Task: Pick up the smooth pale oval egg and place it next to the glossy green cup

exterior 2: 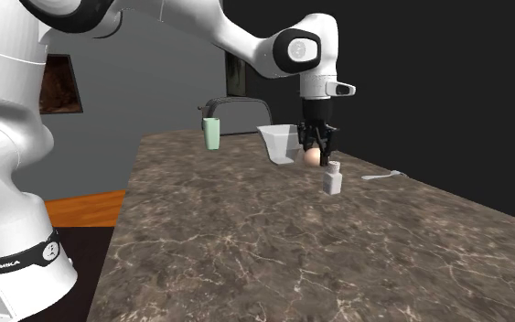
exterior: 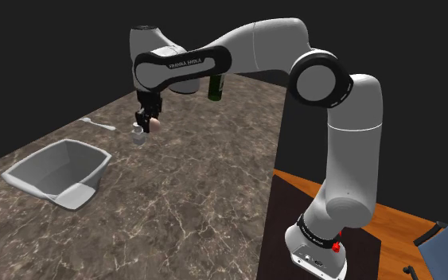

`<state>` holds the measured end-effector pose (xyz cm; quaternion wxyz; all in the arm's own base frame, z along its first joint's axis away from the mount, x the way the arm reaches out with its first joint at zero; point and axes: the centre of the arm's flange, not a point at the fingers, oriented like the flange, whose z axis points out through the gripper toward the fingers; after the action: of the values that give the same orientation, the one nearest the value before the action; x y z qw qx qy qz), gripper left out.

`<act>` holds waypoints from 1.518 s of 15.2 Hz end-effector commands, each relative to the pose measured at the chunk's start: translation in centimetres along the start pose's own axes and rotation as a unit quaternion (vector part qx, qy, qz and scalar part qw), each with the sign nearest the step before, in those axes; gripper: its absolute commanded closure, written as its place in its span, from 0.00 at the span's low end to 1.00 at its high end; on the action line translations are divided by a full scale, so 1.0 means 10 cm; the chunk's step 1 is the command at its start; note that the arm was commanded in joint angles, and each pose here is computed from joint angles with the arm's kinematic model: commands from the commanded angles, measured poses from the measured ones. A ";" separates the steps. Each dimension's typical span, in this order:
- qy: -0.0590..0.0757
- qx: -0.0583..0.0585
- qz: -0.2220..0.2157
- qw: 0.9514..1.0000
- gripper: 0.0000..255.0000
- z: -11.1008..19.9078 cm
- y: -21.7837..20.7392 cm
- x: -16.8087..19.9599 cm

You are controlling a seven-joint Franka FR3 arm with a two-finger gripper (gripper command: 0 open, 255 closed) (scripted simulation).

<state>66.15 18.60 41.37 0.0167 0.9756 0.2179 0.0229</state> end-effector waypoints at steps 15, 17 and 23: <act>0.000 0.000 0.000 1.000 1.00 -0.84 0.03 0.04; 0.000 0.000 0.000 1.000 1.00 -0.95 0.04 0.04; 0.000 0.000 0.000 1.000 1.00 -1.27 0.05 0.05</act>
<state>66.23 18.65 53.63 0.0168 0.9756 0.2179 0.0231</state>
